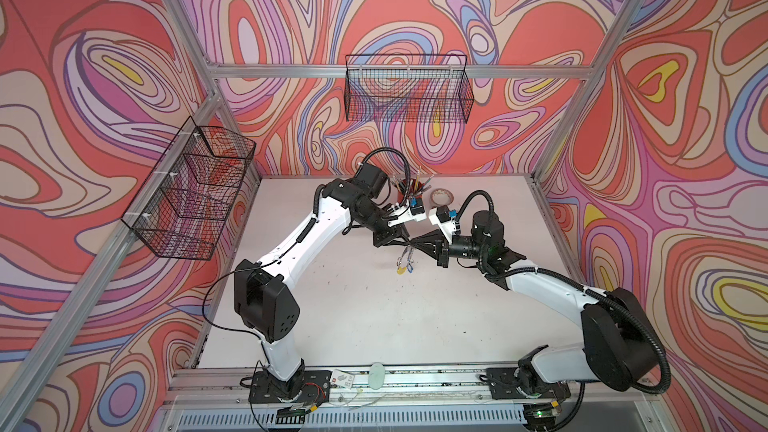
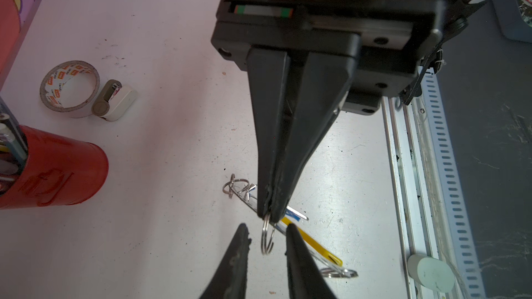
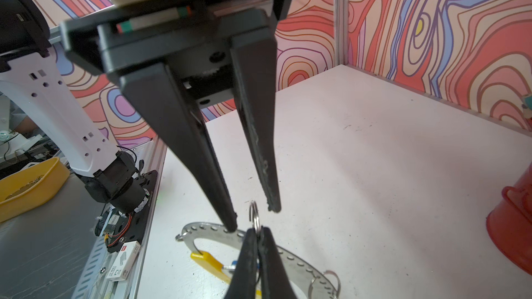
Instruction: Put the keys on the keyring
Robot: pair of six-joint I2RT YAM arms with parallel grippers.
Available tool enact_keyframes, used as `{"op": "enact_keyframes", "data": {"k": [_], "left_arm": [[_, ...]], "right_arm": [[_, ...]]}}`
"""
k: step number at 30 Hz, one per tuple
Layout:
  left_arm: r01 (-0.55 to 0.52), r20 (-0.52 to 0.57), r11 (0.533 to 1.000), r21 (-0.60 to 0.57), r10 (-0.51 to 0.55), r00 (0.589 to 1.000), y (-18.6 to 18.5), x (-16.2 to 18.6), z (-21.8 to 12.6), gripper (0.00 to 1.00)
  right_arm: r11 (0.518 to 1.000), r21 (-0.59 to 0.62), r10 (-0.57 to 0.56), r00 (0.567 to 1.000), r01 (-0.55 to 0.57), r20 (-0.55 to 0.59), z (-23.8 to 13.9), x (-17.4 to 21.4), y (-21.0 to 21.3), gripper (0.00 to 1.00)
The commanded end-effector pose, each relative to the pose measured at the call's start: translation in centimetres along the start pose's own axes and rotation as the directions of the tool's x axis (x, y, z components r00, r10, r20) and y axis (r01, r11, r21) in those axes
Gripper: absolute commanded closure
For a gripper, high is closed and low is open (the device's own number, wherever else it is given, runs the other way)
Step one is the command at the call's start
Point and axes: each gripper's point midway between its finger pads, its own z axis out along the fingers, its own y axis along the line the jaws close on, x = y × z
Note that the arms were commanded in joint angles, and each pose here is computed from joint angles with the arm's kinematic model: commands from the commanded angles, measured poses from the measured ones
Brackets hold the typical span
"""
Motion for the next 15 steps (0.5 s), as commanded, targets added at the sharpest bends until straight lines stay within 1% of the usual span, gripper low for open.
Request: {"op": "enact_keyframes", "data": {"k": [1, 3, 6, 9, 11, 12, 15], "left_arm": [[-0.013, -0.008, 0.999, 0.036, 0.013, 1.000, -0.54, -0.09, 0.13, 0.75], [-0.010, -0.012, 0.999, 0.040, 0.011, 1.000, -0.49, -0.10, 0.27, 0.80], [-0.004, -0.020, 0.999, 0.047, 0.005, 1.000, -0.38, -0.01, 0.43, 0.84], [-0.002, -0.026, 0.999, 0.050, 0.003, 1.000, -0.41, 0.16, 0.53, 0.90], [0.003, -0.030, 0.999, 0.054, -0.002, 1.000, -0.40, 0.29, 0.69, 0.98], [0.008, -0.031, 0.998, 0.057, -0.006, 1.000, -0.42, 0.32, 0.72, 1.00], [0.017, -0.034, 0.998, 0.062, -0.015, 0.999, -0.47, 0.55, 0.90, 1.00]], "right_arm": [[0.998, -0.028, -0.053, 0.998, 0.054, 0.021, -0.17, -0.97, 1.01, 1.00], [0.998, -0.028, -0.053, 0.998, 0.053, 0.020, -0.14, -0.90, 0.97, 1.00], [0.998, -0.028, -0.053, 0.998, 0.054, 0.019, -0.13, -0.89, 0.97, 1.00], [0.998, -0.029, -0.053, 0.998, 0.053, 0.018, -0.11, -0.87, 0.95, 1.00], [0.998, -0.028, -0.052, 0.998, 0.053, 0.017, -0.12, -0.81, 0.93, 1.00], [0.998, -0.028, -0.054, 0.998, 0.054, 0.018, -0.13, -0.85, 0.97, 1.00], [0.998, -0.028, -0.054, 0.998, 0.054, 0.018, -0.13, -0.87, 0.96, 1.00]]}}
